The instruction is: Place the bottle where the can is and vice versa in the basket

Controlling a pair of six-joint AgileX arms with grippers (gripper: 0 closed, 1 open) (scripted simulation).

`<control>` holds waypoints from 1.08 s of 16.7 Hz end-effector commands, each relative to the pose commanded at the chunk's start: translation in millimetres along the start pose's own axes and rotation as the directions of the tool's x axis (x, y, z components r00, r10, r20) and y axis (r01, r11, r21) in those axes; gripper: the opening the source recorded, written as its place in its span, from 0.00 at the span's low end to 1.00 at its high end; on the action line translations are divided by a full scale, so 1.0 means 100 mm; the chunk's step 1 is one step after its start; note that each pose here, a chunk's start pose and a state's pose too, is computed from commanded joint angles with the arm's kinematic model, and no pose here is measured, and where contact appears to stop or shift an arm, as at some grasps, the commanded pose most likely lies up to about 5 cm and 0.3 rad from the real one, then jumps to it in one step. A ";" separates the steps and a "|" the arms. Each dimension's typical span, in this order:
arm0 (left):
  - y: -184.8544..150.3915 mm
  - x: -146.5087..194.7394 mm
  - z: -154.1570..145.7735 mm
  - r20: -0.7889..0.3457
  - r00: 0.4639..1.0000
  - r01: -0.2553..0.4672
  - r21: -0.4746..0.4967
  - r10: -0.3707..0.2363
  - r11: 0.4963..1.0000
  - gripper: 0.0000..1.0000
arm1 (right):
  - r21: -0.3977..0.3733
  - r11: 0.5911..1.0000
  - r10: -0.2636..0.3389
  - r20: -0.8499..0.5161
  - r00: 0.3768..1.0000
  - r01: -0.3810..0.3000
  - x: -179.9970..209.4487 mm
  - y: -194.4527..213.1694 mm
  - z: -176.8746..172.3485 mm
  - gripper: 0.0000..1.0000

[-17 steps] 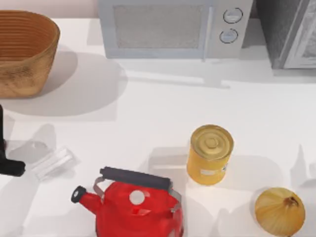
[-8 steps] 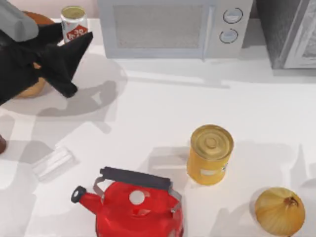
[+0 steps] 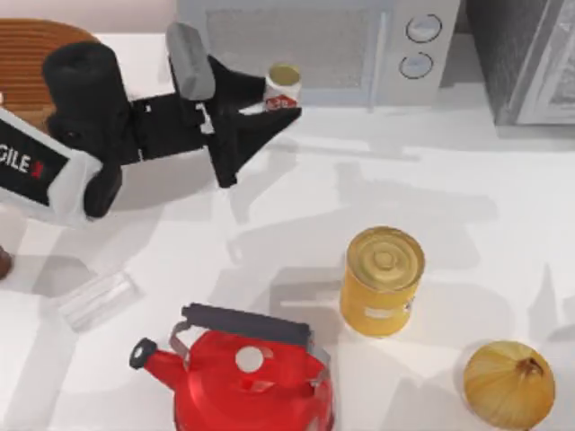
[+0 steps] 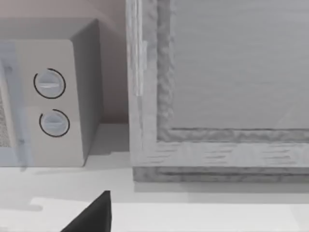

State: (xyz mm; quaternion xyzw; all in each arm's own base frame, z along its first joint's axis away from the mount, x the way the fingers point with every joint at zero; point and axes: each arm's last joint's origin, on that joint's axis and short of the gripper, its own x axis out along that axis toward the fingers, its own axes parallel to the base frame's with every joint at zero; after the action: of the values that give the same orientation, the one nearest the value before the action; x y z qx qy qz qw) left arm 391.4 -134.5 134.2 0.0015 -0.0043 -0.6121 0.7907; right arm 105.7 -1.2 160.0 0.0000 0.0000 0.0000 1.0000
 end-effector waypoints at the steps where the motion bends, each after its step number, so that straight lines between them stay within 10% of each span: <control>1: 0.05 0.09 -0.21 -0.001 0.999 0.052 -0.001 -0.052 0.999 0.00 | 0.000 1.000 0.000 0.000 1.000 0.000 0.00 0.00 0.00 1.00; 7: 0.09 0.34 -1.08 -0.003 0.968 0.252 -0.008 -0.252 0.968 0.00 | 0.000 1.000 0.000 0.000 1.000 0.000 0.00 0.00 0.00 1.00; 14: 0.09 0.36 -1.16 -0.003 0.963 0.270 -0.009 -0.270 0.963 0.00 | 0.000 1.000 0.000 0.000 1.000 0.000 0.00 0.00 0.00 1.00; 18: 0.09 0.36 -1.16 -0.003 0.963 0.270 -0.009 -0.270 0.963 0.30 | 0.000 1.000 0.000 0.000 1.000 0.000 0.00 0.00 0.00 1.00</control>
State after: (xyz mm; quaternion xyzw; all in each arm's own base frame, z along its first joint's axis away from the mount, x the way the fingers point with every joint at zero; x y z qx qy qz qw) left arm 409.6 -167.2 18.0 0.0000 0.0000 -0.7141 0.7000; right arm 105.7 -1.2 160.0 0.0000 0.0000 0.0000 1.0000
